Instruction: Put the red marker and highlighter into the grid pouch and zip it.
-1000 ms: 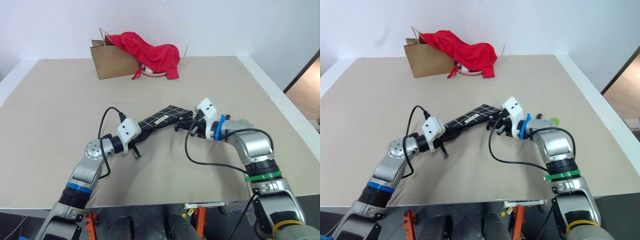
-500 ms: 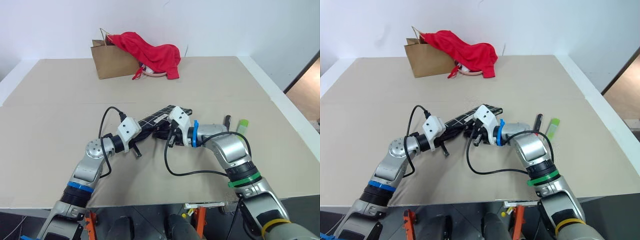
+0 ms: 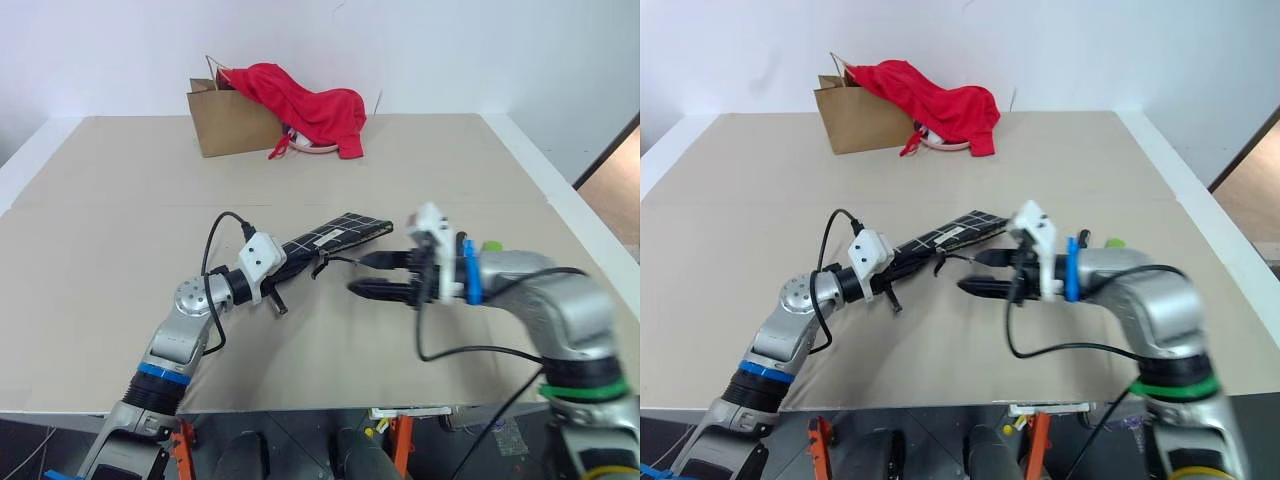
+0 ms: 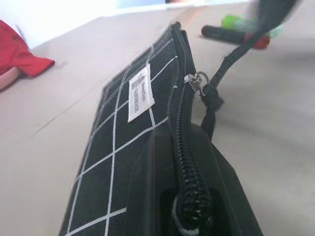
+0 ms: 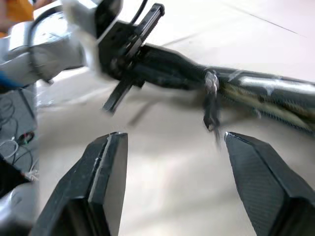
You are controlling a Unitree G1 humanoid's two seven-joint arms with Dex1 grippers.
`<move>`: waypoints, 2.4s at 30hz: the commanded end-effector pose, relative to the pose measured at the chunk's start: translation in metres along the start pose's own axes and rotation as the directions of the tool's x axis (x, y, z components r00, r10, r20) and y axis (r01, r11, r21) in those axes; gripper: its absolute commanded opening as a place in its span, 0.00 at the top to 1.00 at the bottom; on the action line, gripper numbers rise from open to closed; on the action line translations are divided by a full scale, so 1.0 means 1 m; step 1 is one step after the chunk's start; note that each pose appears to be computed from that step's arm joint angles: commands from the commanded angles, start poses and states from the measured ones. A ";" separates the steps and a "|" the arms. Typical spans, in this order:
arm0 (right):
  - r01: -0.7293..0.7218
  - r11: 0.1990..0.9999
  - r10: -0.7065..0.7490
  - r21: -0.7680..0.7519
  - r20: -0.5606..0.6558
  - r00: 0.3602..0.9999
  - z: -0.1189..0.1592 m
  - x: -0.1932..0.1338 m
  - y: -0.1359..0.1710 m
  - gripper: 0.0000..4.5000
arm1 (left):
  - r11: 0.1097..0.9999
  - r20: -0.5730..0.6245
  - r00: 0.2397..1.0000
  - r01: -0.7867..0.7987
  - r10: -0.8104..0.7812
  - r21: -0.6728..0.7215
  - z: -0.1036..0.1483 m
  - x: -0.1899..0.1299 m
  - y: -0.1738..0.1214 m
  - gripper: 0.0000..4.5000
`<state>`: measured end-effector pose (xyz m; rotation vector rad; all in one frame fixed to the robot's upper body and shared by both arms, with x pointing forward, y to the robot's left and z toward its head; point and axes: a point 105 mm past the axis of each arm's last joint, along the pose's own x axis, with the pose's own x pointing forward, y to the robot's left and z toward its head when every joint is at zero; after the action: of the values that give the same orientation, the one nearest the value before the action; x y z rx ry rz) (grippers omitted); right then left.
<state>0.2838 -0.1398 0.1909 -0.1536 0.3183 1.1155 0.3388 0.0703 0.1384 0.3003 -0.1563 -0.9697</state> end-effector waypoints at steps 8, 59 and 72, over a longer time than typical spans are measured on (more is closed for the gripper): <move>0.739 0.668 -0.742 0.086 0.014 0.670 -0.012 -0.089 -0.113 0.22 | 1.000 0.066 0.998 0.011 -0.011 0.004 0.017 0.006 -0.002 1.00; 0.952 0.158 -0.944 0.262 -0.242 0.223 -0.099 -0.093 -0.142 0.75 | 0.998 0.073 0.996 -0.042 0.045 -0.043 0.014 0.003 -0.003 1.00; 0.783 0.616 -0.766 0.087 0.296 0.571 0.029 -0.071 -0.121 0.75 | 0.999 0.074 0.997 -0.011 0.014 -0.040 0.015 0.005 -0.004 1.00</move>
<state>0.3766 -0.2685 0.2018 -0.0629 0.0447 0.0702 0.3341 0.0619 0.1366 0.2268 -0.1573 -0.9686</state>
